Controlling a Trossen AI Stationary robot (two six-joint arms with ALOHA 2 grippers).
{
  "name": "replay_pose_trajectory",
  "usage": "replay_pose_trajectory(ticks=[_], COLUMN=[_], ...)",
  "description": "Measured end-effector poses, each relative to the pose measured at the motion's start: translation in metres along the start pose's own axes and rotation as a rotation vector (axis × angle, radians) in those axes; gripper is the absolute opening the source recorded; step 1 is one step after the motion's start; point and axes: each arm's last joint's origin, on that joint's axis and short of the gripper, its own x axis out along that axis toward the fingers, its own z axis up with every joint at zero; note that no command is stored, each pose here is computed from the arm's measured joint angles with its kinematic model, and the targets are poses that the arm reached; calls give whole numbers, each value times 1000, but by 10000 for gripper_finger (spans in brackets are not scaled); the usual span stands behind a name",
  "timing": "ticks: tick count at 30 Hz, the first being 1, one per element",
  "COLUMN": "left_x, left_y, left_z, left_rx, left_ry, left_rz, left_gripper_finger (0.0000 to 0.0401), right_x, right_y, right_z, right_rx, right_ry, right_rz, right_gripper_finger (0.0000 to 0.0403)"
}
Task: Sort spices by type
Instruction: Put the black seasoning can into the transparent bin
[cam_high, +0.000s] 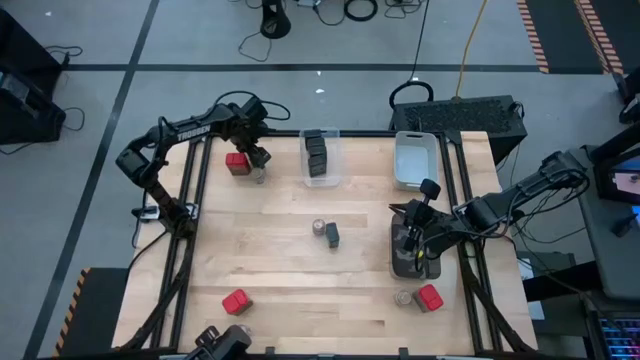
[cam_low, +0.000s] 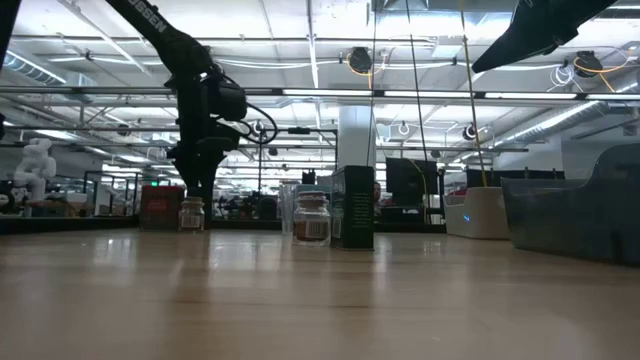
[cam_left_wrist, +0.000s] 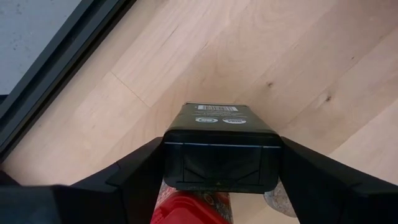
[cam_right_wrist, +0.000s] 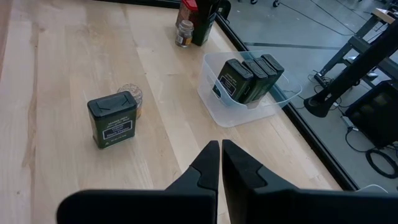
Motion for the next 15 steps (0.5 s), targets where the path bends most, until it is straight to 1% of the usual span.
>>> replay_pose_trajectory(ticks=[8, 15], left_x=[-1, -18], left_y=[0, -3], left_z=[1, 14], left_rx=[0, 12], left_ry=[-4, -58], left_rz=[4, 9], left_gripper_finger=[279, 277], right_x=[0, 0], right_y=[0, 0], right_z=[0, 0], right_rx=[0, 0], right_ry=[0, 0], right_rz=[0, 0], right_gripper_finger=[0, 0])
